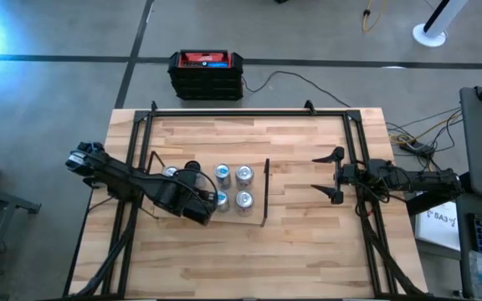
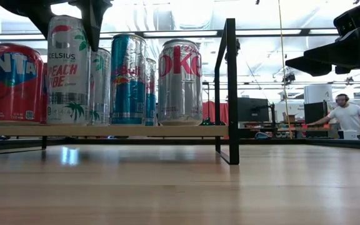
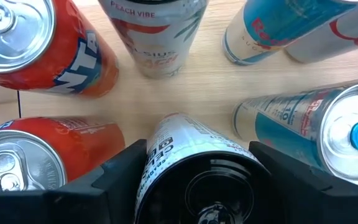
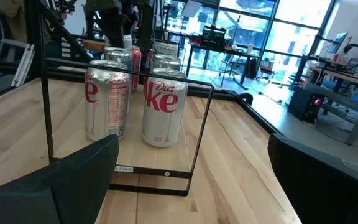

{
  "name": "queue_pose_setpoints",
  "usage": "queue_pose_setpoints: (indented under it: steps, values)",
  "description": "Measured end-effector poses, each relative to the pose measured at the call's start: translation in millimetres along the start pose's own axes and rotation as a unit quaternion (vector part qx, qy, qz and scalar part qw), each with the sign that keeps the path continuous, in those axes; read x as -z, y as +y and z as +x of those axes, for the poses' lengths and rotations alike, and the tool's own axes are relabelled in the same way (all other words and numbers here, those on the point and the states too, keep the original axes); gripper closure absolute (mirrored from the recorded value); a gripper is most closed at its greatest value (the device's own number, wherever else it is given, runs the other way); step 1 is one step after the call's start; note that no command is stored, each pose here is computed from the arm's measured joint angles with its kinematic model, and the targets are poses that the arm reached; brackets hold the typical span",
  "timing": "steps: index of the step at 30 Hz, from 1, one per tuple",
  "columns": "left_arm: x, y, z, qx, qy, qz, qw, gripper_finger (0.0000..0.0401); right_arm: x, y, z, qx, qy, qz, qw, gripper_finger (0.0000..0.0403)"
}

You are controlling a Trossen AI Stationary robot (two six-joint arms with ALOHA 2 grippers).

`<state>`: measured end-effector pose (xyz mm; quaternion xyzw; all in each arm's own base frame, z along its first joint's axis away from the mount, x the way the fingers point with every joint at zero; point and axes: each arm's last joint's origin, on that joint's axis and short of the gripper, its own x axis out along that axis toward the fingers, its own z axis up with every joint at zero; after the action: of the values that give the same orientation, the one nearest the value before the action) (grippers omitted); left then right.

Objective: Place canned beverage on shelf
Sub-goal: Put the white pink soda can on the shelf aligned with the other white pink soda can

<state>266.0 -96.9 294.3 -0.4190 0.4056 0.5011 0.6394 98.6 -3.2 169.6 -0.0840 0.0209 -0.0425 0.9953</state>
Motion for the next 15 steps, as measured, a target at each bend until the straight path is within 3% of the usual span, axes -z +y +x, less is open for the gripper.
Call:
queue_pose_setpoints:
  steps: [15]
  values:
    - [-1.6, 2.1, 0.1, -0.009, -0.015, -0.007, 1.0, 0.0123, 0.0, 0.0, 0.0, 0.0, 0.0, 0.001, 1.0, 0.0005]
